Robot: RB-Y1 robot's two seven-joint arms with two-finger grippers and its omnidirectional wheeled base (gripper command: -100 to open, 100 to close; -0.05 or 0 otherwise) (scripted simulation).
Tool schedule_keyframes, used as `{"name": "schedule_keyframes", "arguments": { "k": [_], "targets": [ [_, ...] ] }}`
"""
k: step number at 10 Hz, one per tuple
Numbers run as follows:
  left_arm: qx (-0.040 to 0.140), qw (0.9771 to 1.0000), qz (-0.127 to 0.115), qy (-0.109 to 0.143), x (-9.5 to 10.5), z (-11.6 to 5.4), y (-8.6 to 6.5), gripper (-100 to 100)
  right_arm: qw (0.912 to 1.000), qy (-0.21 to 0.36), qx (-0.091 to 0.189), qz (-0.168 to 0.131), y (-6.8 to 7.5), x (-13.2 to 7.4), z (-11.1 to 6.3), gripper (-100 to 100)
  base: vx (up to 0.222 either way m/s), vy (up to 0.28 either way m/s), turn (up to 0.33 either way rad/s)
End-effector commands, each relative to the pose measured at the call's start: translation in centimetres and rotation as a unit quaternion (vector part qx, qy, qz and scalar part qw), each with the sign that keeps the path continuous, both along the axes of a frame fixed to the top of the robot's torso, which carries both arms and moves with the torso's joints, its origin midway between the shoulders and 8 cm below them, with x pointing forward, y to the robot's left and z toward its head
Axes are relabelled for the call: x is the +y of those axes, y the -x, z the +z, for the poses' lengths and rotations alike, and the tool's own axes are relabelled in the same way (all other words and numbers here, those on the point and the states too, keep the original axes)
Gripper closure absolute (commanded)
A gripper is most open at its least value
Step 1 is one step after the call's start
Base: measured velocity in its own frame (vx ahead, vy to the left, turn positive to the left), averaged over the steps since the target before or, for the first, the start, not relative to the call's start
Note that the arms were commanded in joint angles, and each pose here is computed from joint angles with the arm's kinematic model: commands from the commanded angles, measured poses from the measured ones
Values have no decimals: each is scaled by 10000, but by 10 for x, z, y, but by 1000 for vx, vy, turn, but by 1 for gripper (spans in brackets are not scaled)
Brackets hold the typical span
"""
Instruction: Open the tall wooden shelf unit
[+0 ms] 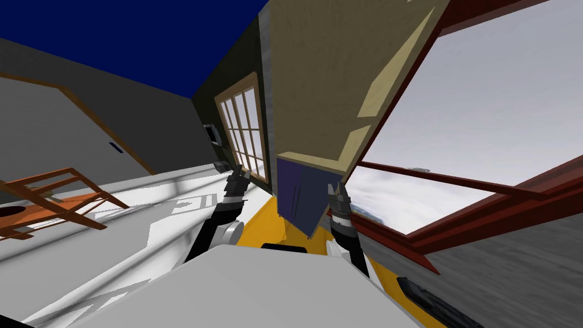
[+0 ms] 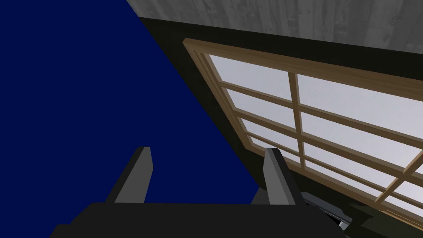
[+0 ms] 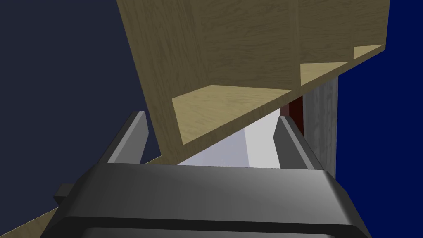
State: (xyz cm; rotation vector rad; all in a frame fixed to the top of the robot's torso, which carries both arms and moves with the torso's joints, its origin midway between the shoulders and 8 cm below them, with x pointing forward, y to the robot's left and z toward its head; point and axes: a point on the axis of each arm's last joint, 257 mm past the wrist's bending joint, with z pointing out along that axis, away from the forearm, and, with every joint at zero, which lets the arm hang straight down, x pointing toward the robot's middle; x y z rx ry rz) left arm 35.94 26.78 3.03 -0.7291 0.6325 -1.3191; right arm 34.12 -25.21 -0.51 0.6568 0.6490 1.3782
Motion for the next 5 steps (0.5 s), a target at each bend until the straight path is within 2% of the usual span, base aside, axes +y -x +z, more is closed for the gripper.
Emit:
{"name": "schedule_keyframes", "arguments": {
  "k": [1,4,5],
  "targets": [
    [0,10000,0,0,0,0,0,0,10000,0,0,0,0,0,0,0,0,0,0],
    [-1,10000,0,0,0,0,0,0,10000,0,-1,0,0,0,0,0,0,0,0],
    [-1,10000,0,0,0,0,0,0,9997,234,56,41,0,3,-2,-100,12,12,-25]
  ]
}}
